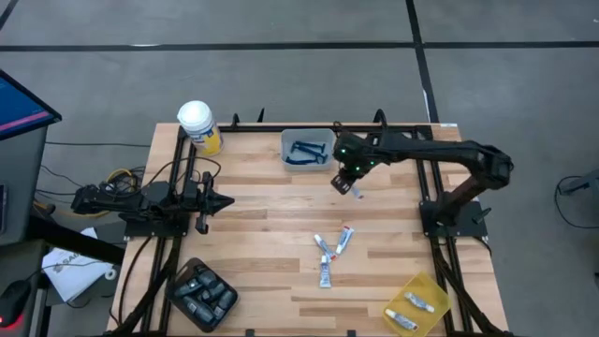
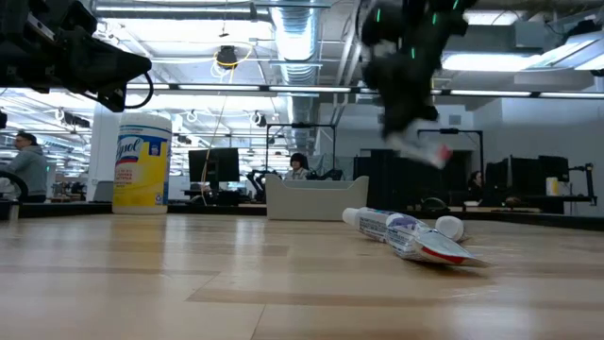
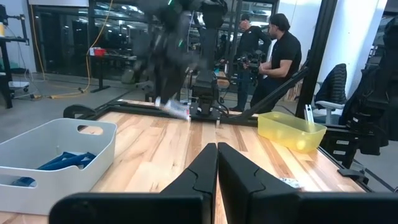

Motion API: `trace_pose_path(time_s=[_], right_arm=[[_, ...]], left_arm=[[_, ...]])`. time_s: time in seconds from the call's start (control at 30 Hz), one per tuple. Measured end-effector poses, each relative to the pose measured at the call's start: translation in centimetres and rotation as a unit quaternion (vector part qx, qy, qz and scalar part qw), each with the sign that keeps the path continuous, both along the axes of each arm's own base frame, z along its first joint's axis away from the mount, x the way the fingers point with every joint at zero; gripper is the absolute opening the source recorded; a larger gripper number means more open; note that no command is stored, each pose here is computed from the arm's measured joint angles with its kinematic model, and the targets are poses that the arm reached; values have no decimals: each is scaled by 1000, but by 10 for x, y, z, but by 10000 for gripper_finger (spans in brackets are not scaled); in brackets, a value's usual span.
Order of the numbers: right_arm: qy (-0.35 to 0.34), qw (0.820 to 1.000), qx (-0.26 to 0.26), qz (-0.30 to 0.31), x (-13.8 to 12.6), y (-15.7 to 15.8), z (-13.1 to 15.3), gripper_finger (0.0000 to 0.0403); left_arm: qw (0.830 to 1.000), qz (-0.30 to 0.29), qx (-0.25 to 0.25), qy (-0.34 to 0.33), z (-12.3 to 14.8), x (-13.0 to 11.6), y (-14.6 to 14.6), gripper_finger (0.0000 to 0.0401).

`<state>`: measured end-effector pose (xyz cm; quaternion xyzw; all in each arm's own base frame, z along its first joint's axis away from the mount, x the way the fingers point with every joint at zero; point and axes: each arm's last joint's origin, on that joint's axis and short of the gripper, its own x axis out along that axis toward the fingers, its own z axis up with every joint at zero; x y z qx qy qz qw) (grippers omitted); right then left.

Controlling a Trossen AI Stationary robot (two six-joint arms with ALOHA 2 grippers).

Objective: Pick & Place Travel size toiletries
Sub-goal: Put the white toothpaste into the yellow bin

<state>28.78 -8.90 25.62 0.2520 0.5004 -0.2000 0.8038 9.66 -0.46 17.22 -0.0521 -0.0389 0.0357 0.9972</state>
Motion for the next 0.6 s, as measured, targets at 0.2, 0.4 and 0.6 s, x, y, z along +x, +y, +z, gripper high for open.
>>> trace_pose_path(time_s=[0.2,0.4,0.6], right_arm=[[-171,982,-58,59,-8,28,71,44],[-340,927,-72,138,-36,58,127,48],[-461,857,-57,224,-64,87,165,47]], left_arm=[[1000,0,0,0,0,0,0,8],[1000,0,0,0,0,0,0,8],[1000,0,0,0,0,0,0,8]])
